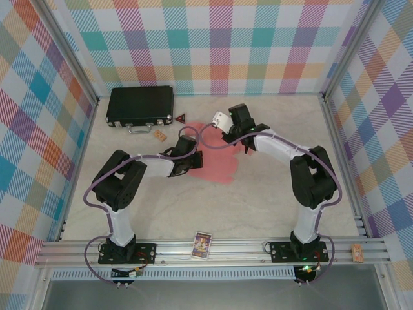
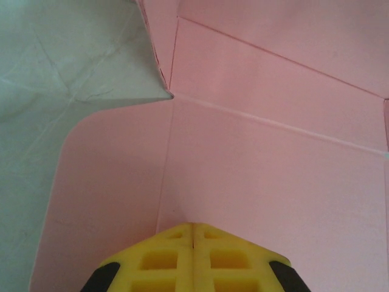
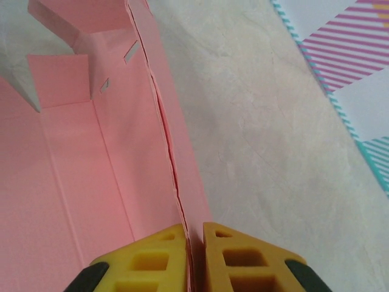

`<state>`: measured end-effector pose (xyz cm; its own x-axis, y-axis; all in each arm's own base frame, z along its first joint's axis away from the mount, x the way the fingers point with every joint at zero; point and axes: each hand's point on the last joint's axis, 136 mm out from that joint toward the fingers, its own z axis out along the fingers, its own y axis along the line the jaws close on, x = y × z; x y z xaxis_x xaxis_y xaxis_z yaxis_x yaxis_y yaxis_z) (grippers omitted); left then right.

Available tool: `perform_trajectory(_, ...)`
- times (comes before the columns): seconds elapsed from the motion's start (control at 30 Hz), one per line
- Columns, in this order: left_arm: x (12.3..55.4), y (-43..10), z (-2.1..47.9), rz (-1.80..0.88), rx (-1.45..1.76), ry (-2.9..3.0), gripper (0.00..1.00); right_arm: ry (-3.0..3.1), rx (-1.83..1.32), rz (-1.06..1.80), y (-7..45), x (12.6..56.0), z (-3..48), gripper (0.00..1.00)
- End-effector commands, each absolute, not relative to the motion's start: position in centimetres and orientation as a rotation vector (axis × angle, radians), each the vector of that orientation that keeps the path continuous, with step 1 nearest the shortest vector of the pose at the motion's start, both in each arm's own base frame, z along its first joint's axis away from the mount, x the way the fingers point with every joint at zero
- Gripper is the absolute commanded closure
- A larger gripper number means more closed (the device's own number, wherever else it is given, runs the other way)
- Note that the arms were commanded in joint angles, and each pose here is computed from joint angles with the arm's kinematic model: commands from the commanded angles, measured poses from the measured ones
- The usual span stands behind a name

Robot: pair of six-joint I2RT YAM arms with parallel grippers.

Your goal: Fold the paper box

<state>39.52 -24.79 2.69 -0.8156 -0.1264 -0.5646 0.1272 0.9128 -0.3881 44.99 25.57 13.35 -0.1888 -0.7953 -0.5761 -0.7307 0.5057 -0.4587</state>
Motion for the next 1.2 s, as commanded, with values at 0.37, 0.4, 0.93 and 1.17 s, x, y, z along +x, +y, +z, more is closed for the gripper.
perform_trajectory(0.37, 38.4, -24.3, -0.9, -0.587, -0.063, 2.501, 1.0, 1.751, -1.424, -0.264, 26.7, 43.6, 10.9, 0.87)
perform_trajectory(0.4, 38.5, -24.4, -0.8, -0.593, -0.066, 2.494, 1.0, 1.734, -1.436, -0.273, 26.8, 43.4, 10.7, 0.87)
perform_trajectory(0.93, 38.0, -24.3, -0.2, -0.627, -0.066, 2.463, 0.94, 1.597, -1.485, -0.521, 26.9, 44.6, 8.6, 0.87)
perform_trajectory(1.17, 37.6, -24.2, 1.2, -0.655, -0.06, 2.428, 0.79, 1.526, -1.462, -0.609, 26.9, 45.3, 9.0, 0.86)
